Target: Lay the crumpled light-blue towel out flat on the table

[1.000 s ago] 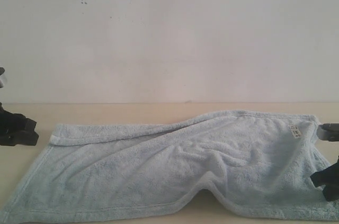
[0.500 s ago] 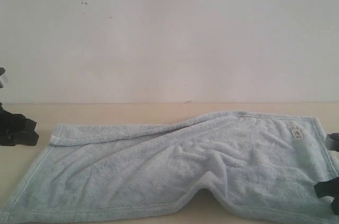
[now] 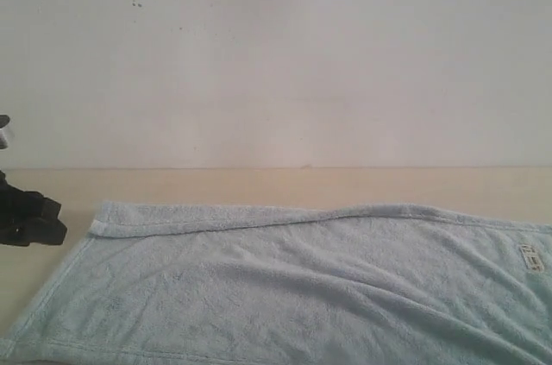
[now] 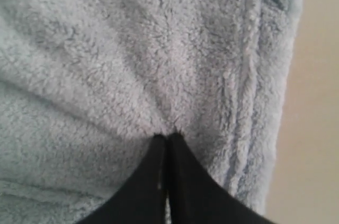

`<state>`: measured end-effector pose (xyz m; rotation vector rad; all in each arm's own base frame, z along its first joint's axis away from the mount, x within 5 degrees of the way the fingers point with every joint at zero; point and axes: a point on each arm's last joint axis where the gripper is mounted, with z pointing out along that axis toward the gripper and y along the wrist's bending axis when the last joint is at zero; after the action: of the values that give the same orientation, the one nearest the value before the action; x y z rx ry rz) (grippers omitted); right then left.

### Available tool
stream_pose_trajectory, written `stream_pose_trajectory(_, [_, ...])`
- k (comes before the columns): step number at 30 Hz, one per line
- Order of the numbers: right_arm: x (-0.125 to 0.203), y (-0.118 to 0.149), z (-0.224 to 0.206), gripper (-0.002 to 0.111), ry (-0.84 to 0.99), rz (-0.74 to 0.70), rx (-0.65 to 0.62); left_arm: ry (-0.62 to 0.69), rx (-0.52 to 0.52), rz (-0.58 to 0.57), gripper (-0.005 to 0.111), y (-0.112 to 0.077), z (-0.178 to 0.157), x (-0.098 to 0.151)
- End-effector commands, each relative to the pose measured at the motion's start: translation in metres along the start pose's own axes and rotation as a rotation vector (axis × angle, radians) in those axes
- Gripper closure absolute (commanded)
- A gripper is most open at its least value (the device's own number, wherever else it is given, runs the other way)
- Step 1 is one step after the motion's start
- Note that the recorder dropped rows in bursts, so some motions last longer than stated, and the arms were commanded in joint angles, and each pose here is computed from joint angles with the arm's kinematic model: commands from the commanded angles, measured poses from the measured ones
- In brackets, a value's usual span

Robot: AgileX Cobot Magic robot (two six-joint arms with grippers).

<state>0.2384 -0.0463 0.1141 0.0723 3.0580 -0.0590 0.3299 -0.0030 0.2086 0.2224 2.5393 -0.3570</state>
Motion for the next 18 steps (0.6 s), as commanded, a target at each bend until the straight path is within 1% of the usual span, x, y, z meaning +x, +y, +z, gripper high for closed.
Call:
stream_pose_trajectory(1, [0.024, -0.004, -0.010, 0.108, 0.098, 0.011, 0.046, 0.056, 0.030, -0.011, 0.059, -0.005, 0.002, 0.017])
stream_pose_trajectory(3, [0.023, -0.006, -0.020, 0.108, 0.041, 0.021, 0.070, 0.059, 0.018, -0.018, 0.059, -0.005, 0.002, 0.025])
stream_pose_trajectory(5, [0.018, -0.005, -0.031, 0.108, -0.054, 0.036, 0.065, 0.041, 0.002, -0.017, 0.059, -0.007, -0.001, 0.028])
stream_pose_trajectory(9, [0.012, -0.001, -0.057, 0.108, -0.254, 0.053, 0.026, -0.005, 0.002, 0.016, 0.059, -0.017, -0.013, 0.024])
stream_pose_trajectory(12, [0.008, 0.002, -0.072, 0.108, -0.373, 0.068, -0.006, -0.013, 0.014, 0.059, 0.059, -0.027, -0.016, 0.022])
stream_pose_trajectory(15, [0.007, 0.003, -0.077, 0.108, -0.411, 0.087, -0.020, -0.007, 0.008, 0.082, 0.059, -0.030, -0.012, 0.023])
stream_pose_trajectory(18, [0.007, 0.006, -0.076, 0.108, -0.409, 0.116, -0.054, 0.002, -0.010, 0.087, 0.059, -0.027, -0.001, 0.025])
